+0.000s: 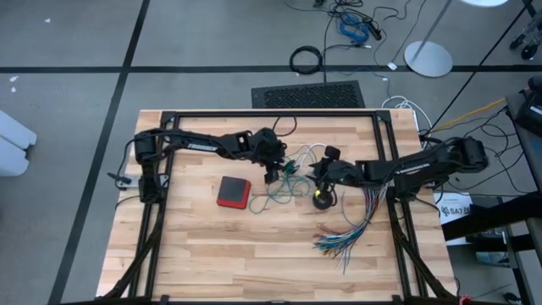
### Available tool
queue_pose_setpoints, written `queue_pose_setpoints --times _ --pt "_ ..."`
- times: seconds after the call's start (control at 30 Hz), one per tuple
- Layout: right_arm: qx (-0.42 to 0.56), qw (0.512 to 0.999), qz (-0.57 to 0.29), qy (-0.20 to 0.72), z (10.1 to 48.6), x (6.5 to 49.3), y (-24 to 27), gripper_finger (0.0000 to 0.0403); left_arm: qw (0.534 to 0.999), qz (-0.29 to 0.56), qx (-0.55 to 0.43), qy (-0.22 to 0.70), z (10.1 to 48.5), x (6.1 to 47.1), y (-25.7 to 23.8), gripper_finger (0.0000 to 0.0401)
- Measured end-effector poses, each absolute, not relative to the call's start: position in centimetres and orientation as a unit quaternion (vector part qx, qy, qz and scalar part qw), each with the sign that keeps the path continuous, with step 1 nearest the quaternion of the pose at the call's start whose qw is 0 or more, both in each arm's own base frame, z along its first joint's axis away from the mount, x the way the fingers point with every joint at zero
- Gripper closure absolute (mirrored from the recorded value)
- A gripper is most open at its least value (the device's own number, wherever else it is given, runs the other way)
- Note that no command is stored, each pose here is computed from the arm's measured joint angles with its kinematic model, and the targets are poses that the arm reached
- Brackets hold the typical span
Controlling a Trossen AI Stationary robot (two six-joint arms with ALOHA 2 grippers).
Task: Coiling cords
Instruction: Uncoil the green wire cable from the spool
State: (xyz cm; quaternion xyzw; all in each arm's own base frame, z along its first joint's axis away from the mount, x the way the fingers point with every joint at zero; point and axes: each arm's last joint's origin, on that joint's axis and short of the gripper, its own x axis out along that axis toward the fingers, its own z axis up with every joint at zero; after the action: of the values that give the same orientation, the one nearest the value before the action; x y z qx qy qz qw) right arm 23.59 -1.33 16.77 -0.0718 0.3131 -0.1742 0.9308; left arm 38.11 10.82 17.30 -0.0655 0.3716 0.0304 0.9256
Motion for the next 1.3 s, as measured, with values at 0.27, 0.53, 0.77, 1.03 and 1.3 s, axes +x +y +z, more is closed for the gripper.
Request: queue_pose_setpoints --times 0.27,0.53,0.77,1.03,1.3 --pt "-0.08 0.925 -0.188 0.321 15.7 24.2 -1.4 0.0238 0.925 0.068 -0.074 0.366 16.3 38.8 10.7 0.026" --pt "-0.088 0.931 -0.185 0.301 16.0 24.5 -1.4 0.0238 0.921 0.089 -0.064 0.373 16.2 38.7 10.7 0.0274" --pt "-0.087 0.935 -0.185 0.291 16.2 24.6 -1.4 0.0238 0.922 0.086 -0.048 0.375 15.6 39.0 10.7 0.0382" --pt "-0.08 0.925 -0.227 0.293 16.1 24.5 -1.7 0.0238 0.93 0.079 0.029 0.357 17.1 39.2 10.0 0.0396" --pt "-0.081 0.926 -0.229 0.29 16.2 24.5 -1.8 0.0238 0.918 0.08 0.156 0.356 21.4 37.8 8.0 0.0399"
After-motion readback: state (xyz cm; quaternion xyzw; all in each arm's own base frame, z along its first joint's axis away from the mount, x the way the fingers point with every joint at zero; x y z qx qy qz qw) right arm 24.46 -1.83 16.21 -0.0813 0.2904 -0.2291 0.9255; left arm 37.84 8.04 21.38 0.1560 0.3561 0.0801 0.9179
